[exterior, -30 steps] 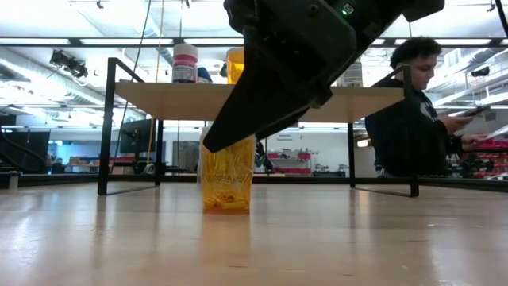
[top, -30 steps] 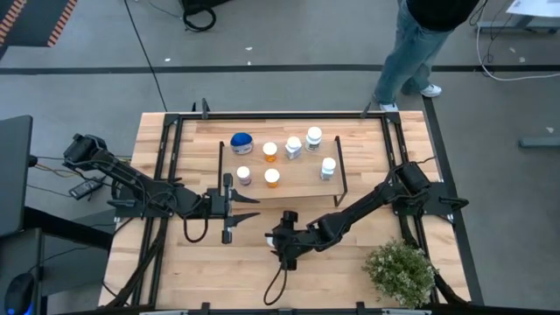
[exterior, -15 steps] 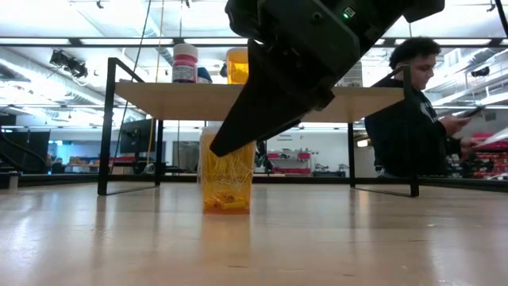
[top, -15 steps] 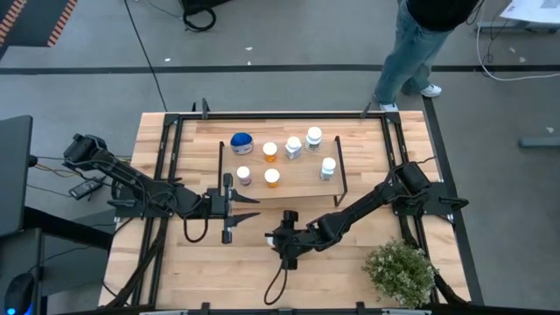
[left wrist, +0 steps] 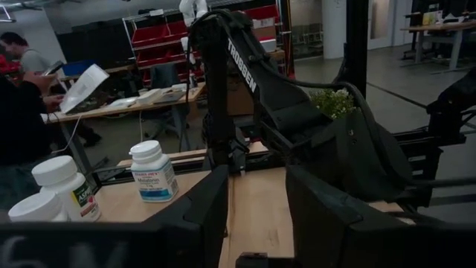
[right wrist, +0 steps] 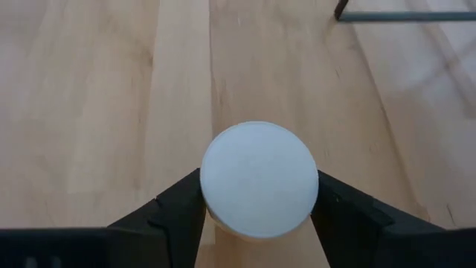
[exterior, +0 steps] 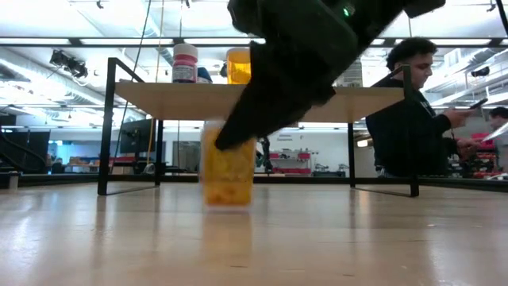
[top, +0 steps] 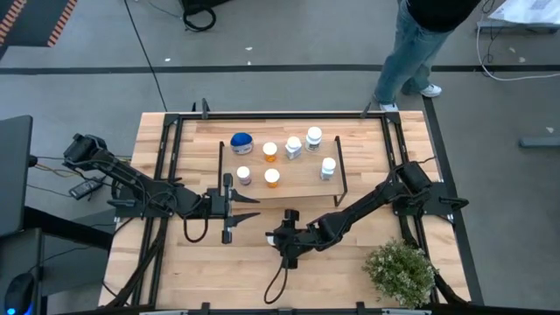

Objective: Pick and place medicine bottles onto shelf by color
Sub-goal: Put the orange medicine bottle on the shelf

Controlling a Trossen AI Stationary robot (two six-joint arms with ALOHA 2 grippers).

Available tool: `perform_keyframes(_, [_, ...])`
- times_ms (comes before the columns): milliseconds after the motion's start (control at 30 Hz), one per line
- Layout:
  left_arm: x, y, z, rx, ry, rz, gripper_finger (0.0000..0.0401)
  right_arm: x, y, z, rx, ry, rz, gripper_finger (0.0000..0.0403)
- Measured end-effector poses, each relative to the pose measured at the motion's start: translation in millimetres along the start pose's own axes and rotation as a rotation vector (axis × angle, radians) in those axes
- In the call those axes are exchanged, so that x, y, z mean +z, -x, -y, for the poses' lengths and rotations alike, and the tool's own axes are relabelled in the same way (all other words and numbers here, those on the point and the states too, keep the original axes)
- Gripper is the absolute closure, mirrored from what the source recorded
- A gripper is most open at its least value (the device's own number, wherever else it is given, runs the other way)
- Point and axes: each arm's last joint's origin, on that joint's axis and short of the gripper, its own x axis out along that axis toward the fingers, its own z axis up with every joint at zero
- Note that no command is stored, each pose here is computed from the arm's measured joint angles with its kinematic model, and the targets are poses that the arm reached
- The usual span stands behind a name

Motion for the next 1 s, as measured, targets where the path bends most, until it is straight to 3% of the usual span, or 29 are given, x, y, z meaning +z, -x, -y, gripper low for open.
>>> perform_keyframes(233, [-0.3, 0.0, 0.1, 0.0, -0.002, -0.003, 0.0263, 21.6, 33.6, 6.7, 0.023, -0.111, 0.046, 0.0178])
perform_keyframes(467, [-0.7, 0.1, 0.3, -0.002, -0.003, -0.007, 0.0255, 35.3, 95.0, 27.9, -0.081, -0.172, 0.028, 0.0178])
perform_keyframes(700, [-0.7, 0.1, 0.3, -0.002, -0.004, -0.007, 0.0261, 50.1, 155.5, 46.4, -0.172, -0.176, 0.154, 0.0177])
perform_keyframes(833, [-0.7, 0.1, 0.3, -0.002, -0.003, -0.006, 0.0261, 54.2, 165.6, 67.3, -0.269, -0.189, 0.168, 0.0177])
perform_keyframes(1000, [-0.6, 0.1, 0.3, -0.002, -0.003, -0.006, 0.0255, 54.2, 154.7, 90.4, -0.289, -0.193, 0.083, 0.0177])
